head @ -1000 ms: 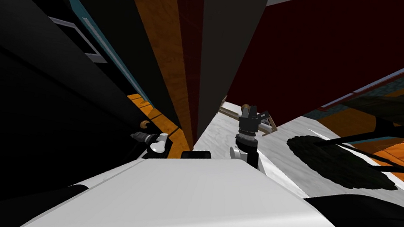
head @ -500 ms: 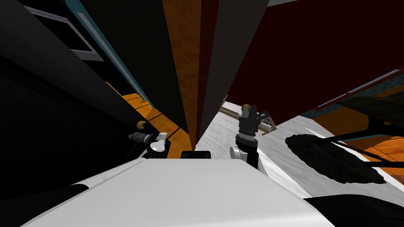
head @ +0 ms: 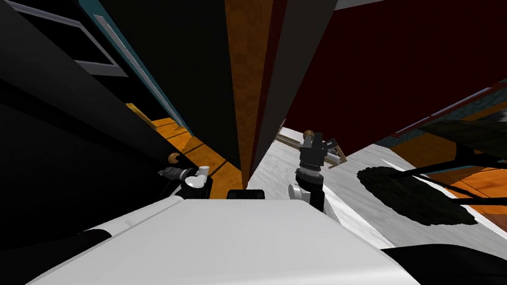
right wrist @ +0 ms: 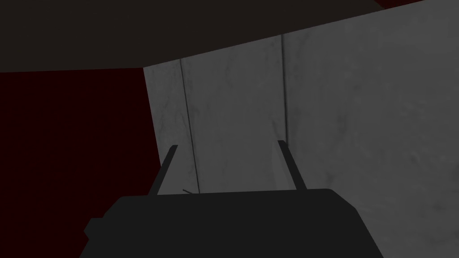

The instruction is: Push the door open

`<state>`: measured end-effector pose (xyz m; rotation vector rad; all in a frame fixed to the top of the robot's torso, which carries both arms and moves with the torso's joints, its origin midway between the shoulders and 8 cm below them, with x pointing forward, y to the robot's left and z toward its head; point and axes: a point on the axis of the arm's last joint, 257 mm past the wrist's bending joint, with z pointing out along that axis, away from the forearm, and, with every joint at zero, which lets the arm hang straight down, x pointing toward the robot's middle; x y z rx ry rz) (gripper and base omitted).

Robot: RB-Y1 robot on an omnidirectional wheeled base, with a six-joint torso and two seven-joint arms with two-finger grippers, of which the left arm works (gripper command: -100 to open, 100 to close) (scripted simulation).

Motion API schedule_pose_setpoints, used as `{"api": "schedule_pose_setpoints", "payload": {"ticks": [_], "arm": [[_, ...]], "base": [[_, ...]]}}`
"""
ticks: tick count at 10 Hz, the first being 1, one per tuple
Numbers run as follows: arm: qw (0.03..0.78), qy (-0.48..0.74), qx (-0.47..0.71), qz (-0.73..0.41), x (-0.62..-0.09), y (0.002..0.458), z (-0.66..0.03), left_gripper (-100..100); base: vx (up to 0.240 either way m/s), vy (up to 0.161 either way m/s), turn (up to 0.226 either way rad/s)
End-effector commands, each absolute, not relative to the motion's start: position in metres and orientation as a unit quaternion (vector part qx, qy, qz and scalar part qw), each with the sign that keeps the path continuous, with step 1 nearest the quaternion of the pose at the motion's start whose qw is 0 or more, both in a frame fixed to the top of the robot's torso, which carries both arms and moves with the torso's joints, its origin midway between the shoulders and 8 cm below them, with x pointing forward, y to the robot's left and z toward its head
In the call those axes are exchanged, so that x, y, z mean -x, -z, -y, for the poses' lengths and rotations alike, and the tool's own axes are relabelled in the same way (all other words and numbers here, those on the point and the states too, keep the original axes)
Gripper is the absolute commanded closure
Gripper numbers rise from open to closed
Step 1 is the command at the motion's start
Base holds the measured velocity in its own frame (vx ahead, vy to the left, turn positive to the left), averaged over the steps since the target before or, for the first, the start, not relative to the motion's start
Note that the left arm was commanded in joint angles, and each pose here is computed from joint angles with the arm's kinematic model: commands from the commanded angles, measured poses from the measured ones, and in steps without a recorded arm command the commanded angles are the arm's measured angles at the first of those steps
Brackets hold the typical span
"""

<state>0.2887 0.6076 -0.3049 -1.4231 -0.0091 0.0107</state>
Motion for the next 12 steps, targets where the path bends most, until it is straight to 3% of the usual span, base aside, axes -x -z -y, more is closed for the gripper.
{"api": "schedule_pose_setpoints", "payload": {"ticks": [1,12], "arm": [[0.765,-0.013,0.644,0.013,-0.279,0.297,-0.613,100],[0.761,-0.050,0.644,0.063,-0.251,0.297,-0.611,100]], "base": [[0.001,0.020,0.026],[-0.002,0.079,-0.029]]}}
